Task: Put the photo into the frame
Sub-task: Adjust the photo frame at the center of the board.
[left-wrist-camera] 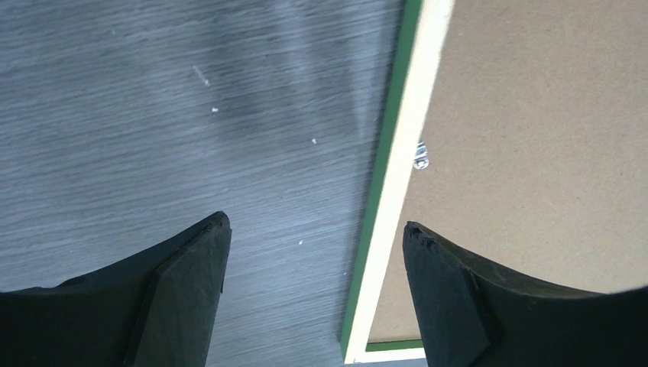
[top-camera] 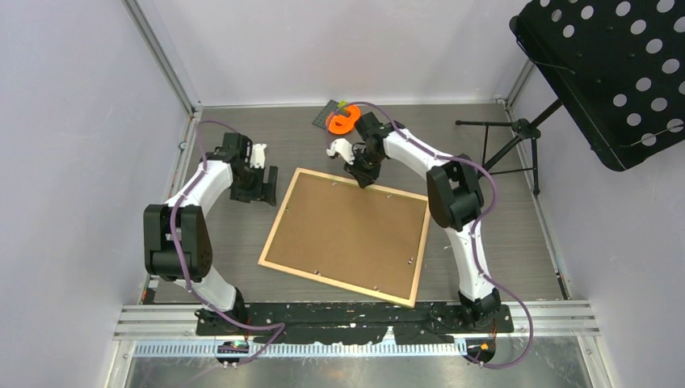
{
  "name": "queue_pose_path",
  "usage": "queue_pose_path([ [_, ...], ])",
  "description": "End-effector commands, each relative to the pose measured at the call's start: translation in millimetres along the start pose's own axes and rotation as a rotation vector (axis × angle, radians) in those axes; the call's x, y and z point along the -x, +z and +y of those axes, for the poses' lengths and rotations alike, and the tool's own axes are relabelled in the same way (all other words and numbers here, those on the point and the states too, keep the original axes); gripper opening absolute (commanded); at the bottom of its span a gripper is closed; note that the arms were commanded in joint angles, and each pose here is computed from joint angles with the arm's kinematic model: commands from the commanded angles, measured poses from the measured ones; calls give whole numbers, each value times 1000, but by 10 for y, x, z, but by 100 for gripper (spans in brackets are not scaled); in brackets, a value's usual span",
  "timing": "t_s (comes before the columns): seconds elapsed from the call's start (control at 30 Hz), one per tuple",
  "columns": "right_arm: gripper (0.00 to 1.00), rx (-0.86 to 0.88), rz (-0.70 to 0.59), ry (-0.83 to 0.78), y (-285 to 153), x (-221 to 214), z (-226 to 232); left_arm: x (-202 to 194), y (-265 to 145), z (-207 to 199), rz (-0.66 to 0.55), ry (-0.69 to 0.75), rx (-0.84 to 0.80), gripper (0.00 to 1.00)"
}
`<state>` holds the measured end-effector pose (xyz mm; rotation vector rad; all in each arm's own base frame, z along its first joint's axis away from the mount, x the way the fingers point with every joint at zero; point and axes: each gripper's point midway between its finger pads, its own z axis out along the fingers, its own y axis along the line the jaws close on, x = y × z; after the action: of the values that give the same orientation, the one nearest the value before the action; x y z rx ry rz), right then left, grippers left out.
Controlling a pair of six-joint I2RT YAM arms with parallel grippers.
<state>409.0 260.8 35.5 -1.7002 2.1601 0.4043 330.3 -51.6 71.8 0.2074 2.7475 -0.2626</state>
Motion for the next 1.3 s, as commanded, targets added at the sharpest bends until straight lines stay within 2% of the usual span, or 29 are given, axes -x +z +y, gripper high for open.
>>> queue_pose_path([
  [0.0,6,-5,-94,-83,-5,621,44,-27,-162,10,-16,15,-18,83],
  [0.23,6,-14,-151,-223,51,1213,39,-172,-155,64,36,-38,-46,87],
  [0.37,8,-29,-171,-303,162,1405,91,-271,-111,149,71,-102,-61,88],
  [0.43,18,-56,-191,-315,164,1502,93,-322,-79,160,86,-116,-63,88],
  [0.53,47,-119,-228,-272,83,1609,16,-375,-41,173,96,-131,-58,90],
  [0.67,65,-205,-264,-175,-140,1614,-61,-400,-7,188,94,-138,-53,91],
  [0.8,70,-308,-282,-3,-479,1453,-158,-398,-2,187,83,-142,-61,91],
  [0.93,71,-376,-279,154,-764,1103,-97,-397,-4,177,68,-145,-72,91],
  [1.07,72,-398,-239,272,-939,569,213,-372,-16,192,53,-142,-68,90],
  [1.27,72,-343,-178,362,-902,-86,712,-363,0,241,48,-135,-44,90],
])
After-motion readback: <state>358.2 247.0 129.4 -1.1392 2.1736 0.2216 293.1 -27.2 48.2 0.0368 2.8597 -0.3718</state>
